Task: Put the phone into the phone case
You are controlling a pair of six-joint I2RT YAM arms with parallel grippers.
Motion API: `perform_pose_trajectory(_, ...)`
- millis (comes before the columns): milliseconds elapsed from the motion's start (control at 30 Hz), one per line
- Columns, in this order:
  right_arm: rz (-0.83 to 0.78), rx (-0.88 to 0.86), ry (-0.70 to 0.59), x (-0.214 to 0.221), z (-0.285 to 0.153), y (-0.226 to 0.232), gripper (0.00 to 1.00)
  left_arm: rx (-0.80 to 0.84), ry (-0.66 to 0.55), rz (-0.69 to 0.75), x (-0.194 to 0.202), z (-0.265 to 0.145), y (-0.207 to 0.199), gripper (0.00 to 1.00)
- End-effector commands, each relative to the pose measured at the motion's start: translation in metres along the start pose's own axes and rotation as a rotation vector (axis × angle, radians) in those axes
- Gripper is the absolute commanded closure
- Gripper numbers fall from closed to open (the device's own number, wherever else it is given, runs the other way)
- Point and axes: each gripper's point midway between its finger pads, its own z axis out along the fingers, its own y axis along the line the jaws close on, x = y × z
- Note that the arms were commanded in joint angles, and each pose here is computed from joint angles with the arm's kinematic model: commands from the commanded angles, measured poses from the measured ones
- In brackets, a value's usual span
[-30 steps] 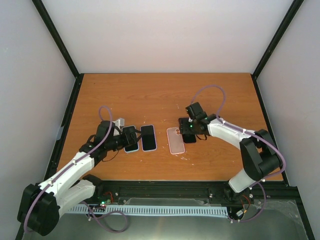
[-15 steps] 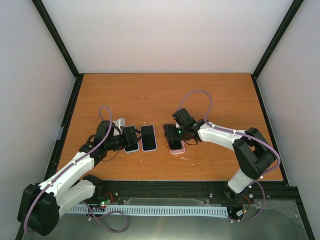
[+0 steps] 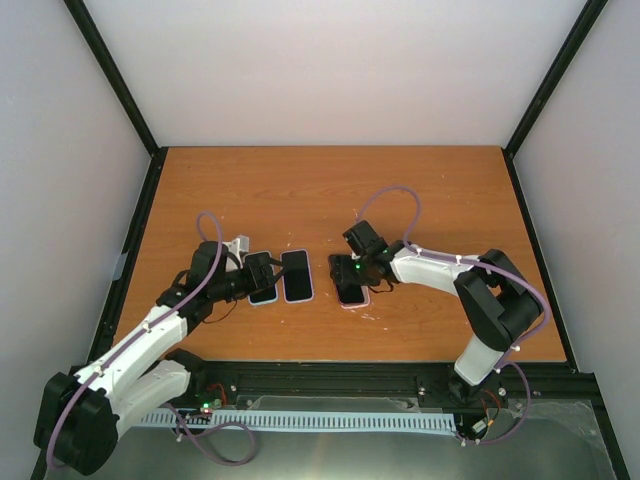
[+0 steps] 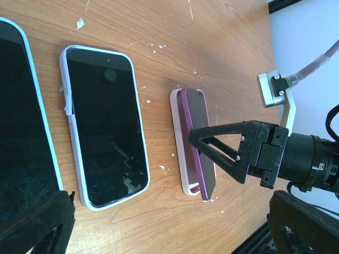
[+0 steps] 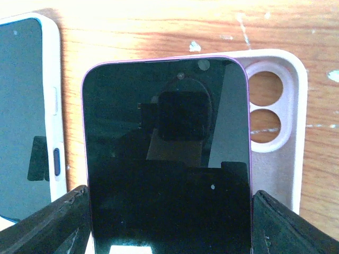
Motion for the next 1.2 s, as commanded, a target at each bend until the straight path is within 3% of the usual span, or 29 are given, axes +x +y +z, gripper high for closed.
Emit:
perform_pose_trajectory(0,0.027,0.020,-0.009,0.003,0.002,-0.004,0.47,0.018,-0.011,0.001,-0.005,0.000,-0.005,0.01)
perform_pose_trajectory(367,0.052,0.070,0.003,0.008,0.007,-0.016,0.46,0.028,-0.005,-0.006,-0.003,0.001,-0.006,0.01)
perform_pose_trajectory(533,0.067,0.077,-0.025,0.005,0.001,-0.017,0.38,0.024,-0.001,-0.002,-0.003,0.001,-0.005,0.01)
perform_pose_trajectory(867,0.057,0.043,-0.048,-0.001,-0.010,-0.009,0.14,0.025,0.006,0.013,-0.004,0.002,-0.007,0.00)
perform_pose_trajectory(1167,0.028,0.045,-0.098,-0.008,-0.024,-0.013,0.13,0.034,0.033,0.023,-0.004,0.007,-0.011,0.01)
